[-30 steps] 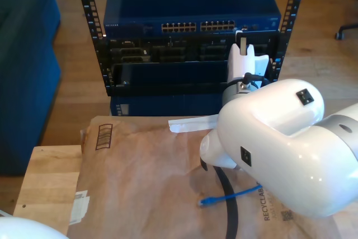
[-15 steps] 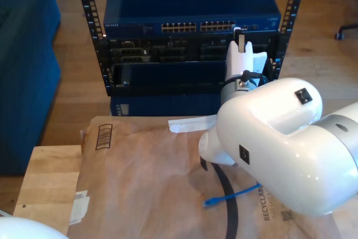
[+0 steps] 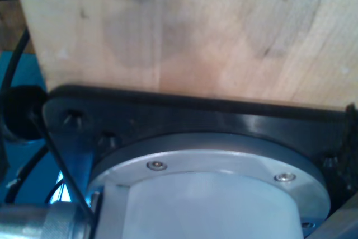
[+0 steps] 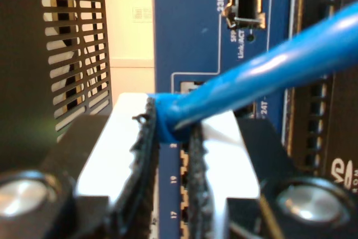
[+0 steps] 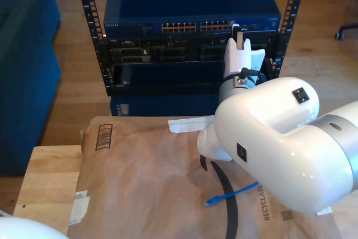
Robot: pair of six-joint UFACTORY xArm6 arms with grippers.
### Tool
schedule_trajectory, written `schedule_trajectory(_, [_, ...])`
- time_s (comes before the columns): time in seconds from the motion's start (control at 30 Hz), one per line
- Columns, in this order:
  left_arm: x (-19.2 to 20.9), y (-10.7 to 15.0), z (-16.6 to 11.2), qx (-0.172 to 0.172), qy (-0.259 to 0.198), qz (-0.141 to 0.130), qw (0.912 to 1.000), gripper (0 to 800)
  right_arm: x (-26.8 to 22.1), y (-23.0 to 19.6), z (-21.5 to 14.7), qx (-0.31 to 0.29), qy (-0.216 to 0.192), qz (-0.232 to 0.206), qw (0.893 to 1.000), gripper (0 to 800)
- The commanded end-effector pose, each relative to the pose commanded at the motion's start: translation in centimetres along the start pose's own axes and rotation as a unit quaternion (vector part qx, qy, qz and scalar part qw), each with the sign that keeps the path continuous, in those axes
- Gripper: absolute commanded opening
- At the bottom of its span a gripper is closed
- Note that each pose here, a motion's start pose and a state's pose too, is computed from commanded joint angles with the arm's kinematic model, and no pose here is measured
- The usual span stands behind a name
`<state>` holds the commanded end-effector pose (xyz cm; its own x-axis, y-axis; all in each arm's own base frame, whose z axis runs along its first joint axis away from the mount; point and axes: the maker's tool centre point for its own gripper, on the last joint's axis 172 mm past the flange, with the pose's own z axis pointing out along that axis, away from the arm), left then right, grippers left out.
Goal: Grab the cable and plug it in
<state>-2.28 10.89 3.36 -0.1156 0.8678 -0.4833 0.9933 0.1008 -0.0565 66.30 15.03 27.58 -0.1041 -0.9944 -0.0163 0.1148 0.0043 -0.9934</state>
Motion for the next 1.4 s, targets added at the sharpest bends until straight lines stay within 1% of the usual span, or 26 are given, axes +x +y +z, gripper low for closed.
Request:
schedule_trajectory(0.77, [0.05, 0.0, -0.06, 0.0, 0.001, 0.0, 1.0, 800, 0.12, 0.79, -0.12, -0.007, 0.001, -0.003, 1.0, 0])
schedule_trajectory(1.4, [0.05, 0.0, -0.06, 0.0, 0.001, 0.0, 1.0, 800, -0.2, 0.32, -0.15, -0.004, -0.001, -0.001, 1.0, 0])
